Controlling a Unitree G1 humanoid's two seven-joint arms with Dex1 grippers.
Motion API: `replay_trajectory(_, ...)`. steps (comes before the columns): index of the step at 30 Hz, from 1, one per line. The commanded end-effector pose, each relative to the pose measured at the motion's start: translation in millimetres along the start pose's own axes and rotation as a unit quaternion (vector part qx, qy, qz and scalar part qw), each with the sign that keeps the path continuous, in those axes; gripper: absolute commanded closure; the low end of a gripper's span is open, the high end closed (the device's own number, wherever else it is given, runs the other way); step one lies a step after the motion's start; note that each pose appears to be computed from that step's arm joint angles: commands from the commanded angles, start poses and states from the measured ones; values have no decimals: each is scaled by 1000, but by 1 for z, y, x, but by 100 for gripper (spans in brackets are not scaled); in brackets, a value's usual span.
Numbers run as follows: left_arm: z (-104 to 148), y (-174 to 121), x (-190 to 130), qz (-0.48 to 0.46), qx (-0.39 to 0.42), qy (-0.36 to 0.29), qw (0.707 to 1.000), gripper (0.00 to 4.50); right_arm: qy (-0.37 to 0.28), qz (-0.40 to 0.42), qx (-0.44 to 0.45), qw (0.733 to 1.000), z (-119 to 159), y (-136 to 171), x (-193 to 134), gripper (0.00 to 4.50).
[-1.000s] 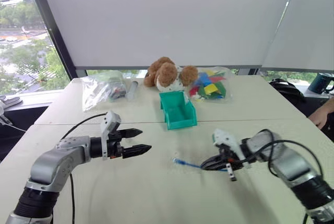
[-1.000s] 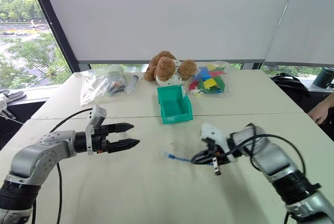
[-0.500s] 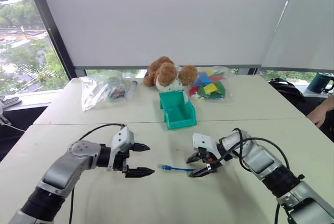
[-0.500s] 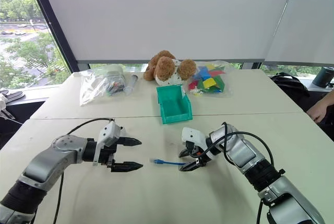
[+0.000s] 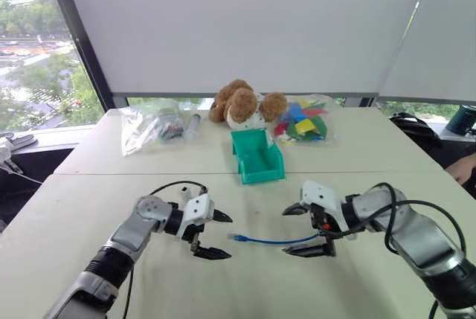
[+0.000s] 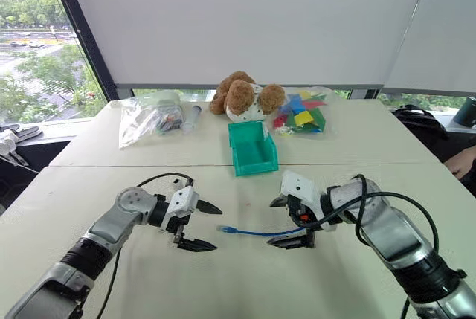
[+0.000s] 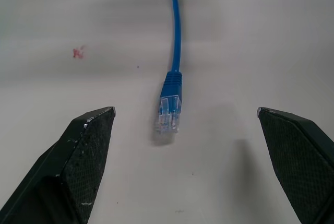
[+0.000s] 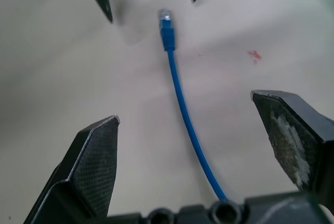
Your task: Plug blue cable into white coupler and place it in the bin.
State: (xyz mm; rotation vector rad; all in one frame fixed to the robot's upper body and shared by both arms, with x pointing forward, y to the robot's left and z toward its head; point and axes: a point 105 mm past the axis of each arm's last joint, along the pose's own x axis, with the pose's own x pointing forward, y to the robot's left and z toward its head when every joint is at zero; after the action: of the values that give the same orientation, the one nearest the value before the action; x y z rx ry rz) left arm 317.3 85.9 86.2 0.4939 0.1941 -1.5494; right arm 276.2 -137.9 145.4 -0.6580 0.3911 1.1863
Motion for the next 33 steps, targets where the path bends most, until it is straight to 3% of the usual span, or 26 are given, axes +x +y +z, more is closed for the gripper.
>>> replay_trajectory(1, 3, 6, 5, -2, 16, 2, 1000, 0, -10, -40, 3, 999, 8, 5, -15, 9)
replay_trajectory(3, 0, 6, 7, -3, 15, 6, 1000, 0, -10, -52, 15, 998, 7, 9, -18, 9)
replay_trajectory(6, -6, 5, 10, -6, 7, 11, 1000, 87, -14, -70, 31, 997, 6, 12, -21, 4)
replay_trajectory(13, -15, 2, 10, -11, 19, 28, 999, 439, -8, -93, 45, 995, 3, 18, -27, 4)
replay_trajectory(16, -3, 9, 5, 10, 44, 16, 999, 446, -32, -105, 65, 992, 8, 19, -29, 4)
replay_trajectory(19, 25, 23, -1, 42, 53, -35, 997, 446, -86, -115, 136, 980, 13, 22, -27, 4)
replay_trajectory(24, 63, 36, -5, 77, 83, -93, 989, 446, -162, -106, 293, 936, 13, 28, -13, 4)
replay_trajectory(28, 75, 40, -5, 92, 91, -114, 985, 446, -220, -127, 419, 872, 9, 11, 4, 4)
replay_trajectory(33, 79, 40, -3, 96, 90, -120, 984, 446, -298, -107, 514, 797, 25, -9, 23, 4)
